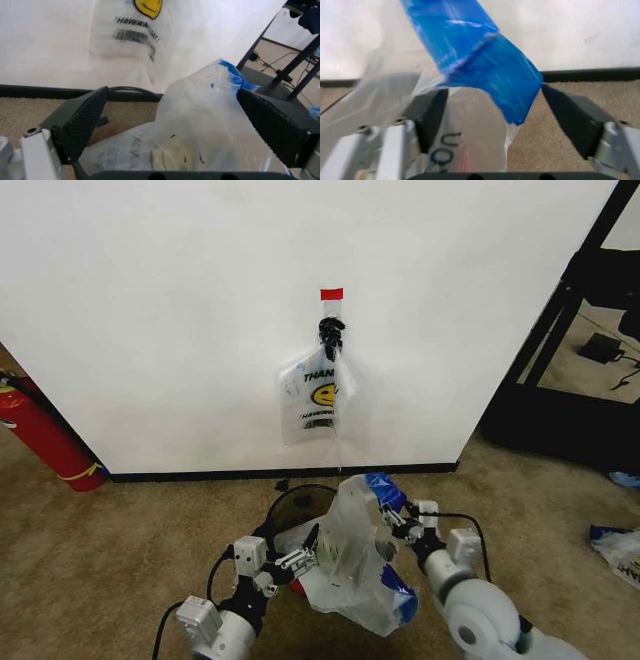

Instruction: Pick up the garbage bag from the wall and place it over the trash bin.

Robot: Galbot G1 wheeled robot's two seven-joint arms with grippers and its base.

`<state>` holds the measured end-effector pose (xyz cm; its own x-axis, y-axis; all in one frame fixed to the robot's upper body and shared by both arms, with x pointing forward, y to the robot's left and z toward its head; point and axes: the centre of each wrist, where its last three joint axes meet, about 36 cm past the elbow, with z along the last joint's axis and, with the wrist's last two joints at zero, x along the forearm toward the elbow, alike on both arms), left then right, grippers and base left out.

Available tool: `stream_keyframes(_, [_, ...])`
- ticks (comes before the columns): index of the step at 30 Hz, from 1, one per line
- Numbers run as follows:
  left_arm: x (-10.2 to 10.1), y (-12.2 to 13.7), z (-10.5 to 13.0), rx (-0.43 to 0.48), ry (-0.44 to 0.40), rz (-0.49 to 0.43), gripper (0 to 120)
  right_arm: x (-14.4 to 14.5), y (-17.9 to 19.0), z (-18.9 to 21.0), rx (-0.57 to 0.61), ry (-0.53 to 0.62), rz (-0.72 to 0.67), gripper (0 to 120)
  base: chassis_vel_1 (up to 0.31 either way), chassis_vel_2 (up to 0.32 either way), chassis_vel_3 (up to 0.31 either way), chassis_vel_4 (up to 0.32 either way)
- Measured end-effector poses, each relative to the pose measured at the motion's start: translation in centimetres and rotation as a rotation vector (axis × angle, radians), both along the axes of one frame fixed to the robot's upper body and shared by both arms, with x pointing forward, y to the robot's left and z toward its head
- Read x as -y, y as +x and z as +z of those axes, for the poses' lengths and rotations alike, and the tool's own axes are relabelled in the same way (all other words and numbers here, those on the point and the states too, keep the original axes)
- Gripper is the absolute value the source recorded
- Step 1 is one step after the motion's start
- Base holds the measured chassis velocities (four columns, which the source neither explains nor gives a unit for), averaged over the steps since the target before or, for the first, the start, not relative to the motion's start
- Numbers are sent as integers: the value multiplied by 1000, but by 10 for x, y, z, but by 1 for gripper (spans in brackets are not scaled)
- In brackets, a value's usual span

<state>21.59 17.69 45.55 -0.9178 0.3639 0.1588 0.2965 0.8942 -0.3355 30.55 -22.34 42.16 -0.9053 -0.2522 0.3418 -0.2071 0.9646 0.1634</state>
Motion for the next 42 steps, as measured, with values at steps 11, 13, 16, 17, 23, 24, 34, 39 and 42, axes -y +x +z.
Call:
stream_keyframes(11, [1,35,20,-50,14,16,100,39,-51,16,224,-67,-73,100,0,0,0,0])
stream_keyframes(13, [2,44,22,-73,19,11,100,45,-60,19,297,-53,-117,100,0,0,0,0])
stream_keyframes(16, [1,51,22,-94,38,6,100,46,-67,23,349,-40,-145,100,0,0,0,0])
stream_keyframes(17, [1,55,22,-102,49,5,100,46,-71,24,372,-35,-155,100,0,0,0,0])
stream_keyframes(23, [-6,93,17,-199,167,-22,100,45,-94,19,462,-59,-207,100,0,0,0,0])
stream_keyframes(24, [-7,95,17,-202,169,-24,100,45,-95,18,466,-61,-212,100,0,0,0,0])
stream_keyframes(34, [-32,175,3,-291,363,-52,100,45,-117,3,512,-20,-298,100,0,0,0,0])
stream_keyframes(39, [-36,193,-10,-331,420,-102,98,41,-120,3,510,-7,-293,100,0,0,0,0])
stream_keyframes(42, [-35,202,-12,-371,431,-157,94,39,-119,4,509,-8,-278,100,0,0,0,0])
